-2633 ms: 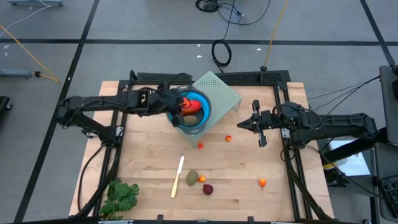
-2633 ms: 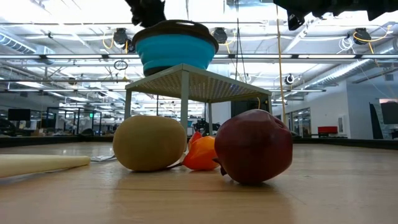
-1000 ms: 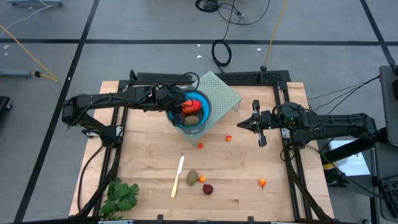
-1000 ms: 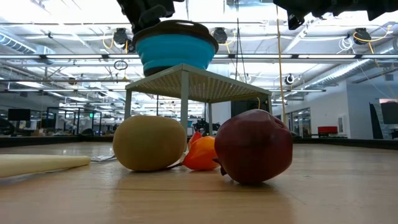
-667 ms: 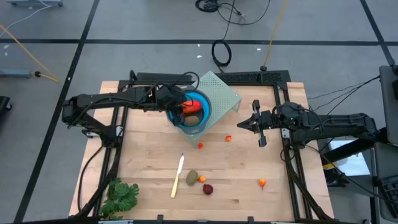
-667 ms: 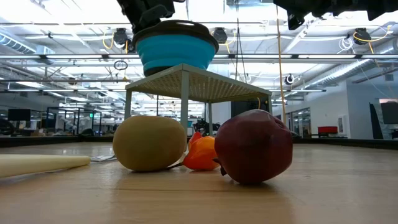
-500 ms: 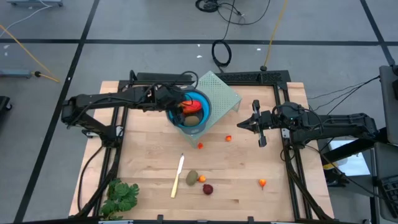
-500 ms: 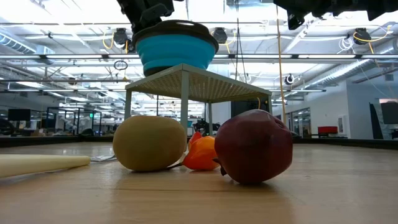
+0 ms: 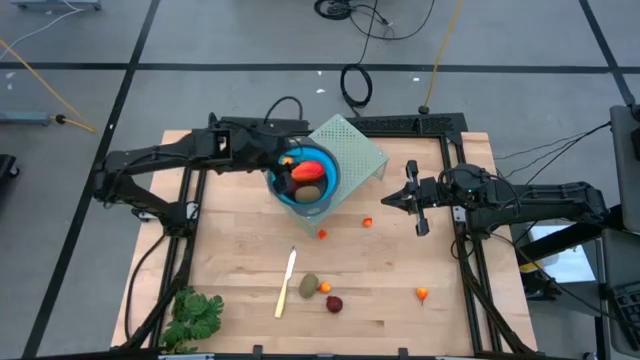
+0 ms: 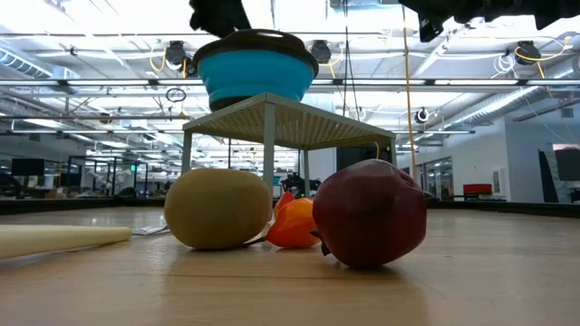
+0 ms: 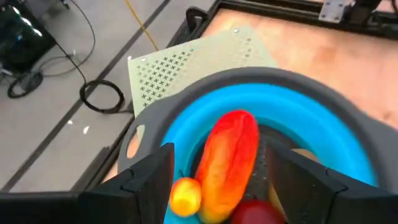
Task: Pick & Place Fruit
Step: Put the kiwi into the blue strainer bowl
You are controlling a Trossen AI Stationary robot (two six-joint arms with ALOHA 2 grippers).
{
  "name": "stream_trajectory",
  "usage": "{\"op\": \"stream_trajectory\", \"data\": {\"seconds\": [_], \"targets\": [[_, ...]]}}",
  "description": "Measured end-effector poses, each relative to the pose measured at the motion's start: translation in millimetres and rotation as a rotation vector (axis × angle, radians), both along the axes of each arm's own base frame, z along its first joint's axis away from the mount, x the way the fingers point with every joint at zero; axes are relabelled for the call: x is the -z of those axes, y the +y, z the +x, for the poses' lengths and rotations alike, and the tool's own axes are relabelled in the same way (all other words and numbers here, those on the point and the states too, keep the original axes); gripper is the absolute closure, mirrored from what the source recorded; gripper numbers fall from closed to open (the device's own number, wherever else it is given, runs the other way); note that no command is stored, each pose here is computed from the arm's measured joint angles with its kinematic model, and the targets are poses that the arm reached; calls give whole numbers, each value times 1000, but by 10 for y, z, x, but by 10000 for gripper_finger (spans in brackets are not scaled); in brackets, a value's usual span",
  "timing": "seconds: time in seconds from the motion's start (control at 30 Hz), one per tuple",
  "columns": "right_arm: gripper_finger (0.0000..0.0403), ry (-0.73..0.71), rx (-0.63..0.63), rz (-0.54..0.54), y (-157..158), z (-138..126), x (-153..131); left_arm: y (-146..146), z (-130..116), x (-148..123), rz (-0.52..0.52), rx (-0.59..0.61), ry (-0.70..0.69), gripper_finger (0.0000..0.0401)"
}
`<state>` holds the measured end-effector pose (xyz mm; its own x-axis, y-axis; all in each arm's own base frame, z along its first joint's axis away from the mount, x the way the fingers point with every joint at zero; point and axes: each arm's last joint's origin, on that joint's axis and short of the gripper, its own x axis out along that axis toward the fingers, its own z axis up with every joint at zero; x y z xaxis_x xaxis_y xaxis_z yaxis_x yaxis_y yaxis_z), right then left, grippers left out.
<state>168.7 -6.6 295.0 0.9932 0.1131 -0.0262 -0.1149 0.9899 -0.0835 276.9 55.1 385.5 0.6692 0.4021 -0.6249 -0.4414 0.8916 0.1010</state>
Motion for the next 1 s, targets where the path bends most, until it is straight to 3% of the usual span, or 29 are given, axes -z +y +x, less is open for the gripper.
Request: {"op": "stream_trajectory", "data": {"seconds": [0.4, 0.87, 1.0], "targets": [[399, 2, 0, 24, 0, 0, -1, -195, -94, -287, -17, 42, -91, 148], [399, 4, -58, 27, 17, -2, 0, -240, -217, -299, -67, 15, -73, 148], [399, 11, -56, 73, 17, -2, 0, -240, -217, -284, -74, 11, -61, 148]]}}
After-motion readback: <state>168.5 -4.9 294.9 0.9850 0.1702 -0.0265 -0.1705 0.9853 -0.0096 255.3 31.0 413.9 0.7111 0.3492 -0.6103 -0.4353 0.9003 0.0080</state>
